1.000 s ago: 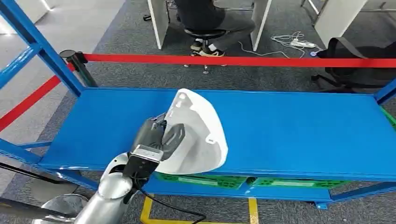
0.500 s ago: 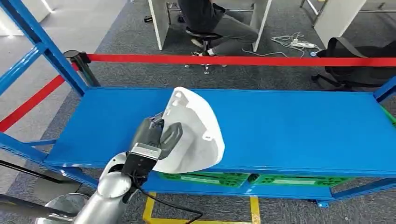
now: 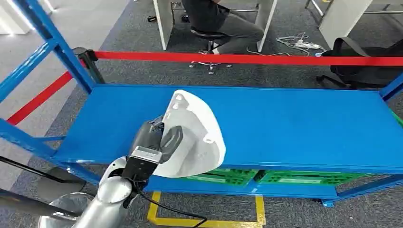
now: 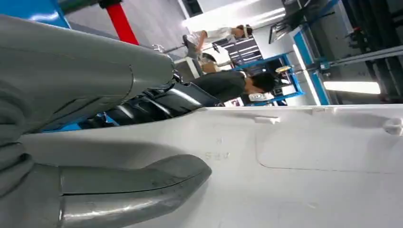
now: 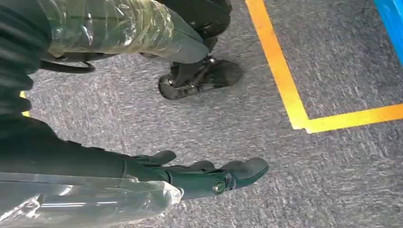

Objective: Take the parts from the cabinet and place them on the table.

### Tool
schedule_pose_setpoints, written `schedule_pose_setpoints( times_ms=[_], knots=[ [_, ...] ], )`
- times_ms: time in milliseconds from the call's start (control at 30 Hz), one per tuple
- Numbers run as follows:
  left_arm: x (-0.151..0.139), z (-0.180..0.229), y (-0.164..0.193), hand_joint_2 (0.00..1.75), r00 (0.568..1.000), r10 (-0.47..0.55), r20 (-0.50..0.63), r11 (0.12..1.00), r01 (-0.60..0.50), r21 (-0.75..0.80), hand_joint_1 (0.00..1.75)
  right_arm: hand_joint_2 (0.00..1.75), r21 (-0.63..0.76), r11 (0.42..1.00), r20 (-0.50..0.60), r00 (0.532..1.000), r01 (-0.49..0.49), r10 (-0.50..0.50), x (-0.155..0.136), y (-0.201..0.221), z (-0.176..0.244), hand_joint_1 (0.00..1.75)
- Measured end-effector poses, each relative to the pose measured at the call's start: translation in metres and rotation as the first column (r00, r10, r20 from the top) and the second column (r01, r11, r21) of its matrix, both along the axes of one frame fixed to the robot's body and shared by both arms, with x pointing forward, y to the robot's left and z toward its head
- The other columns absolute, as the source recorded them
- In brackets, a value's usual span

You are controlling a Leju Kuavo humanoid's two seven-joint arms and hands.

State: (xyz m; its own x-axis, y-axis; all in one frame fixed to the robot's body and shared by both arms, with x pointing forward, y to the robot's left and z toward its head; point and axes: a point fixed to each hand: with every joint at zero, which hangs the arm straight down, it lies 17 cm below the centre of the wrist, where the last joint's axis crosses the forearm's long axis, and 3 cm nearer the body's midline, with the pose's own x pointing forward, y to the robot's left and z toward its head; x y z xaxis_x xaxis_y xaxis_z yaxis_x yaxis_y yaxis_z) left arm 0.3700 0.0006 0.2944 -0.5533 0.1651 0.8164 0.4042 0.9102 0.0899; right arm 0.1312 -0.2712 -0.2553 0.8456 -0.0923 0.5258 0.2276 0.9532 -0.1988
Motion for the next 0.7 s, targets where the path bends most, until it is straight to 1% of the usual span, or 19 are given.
schedule_pose_setpoints(
  times_ms=[267,400,700],
  knots=[
    [0.0003,-0.0030,-0.0008,1.75,1.000,0.003,-0.010,1.000,-0.003,0.010,1.75,1.75,0.004,1.000,-0.006,1.000,0.000,0.000,-0.0035,0.0004,-0.0009,0.00],
    [0.0004,-0.0029,-0.0007,1.75,1.000,0.004,-0.010,1.000,-0.004,0.010,1.75,1.75,0.002,1.000,-0.001,1.000,-0.001,0.001,0.0002,-0.0006,-0.0002,0.00],
    [0.0003,-0.0049,0.0000,1.75,1.000,0.005,-0.011,1.000,-0.005,0.017,1.75,1.75,0.007,1.000,-0.002,1.000,-0.002,0.002,-0.0012,0.0017,-0.0004,0.00]
  ],
)
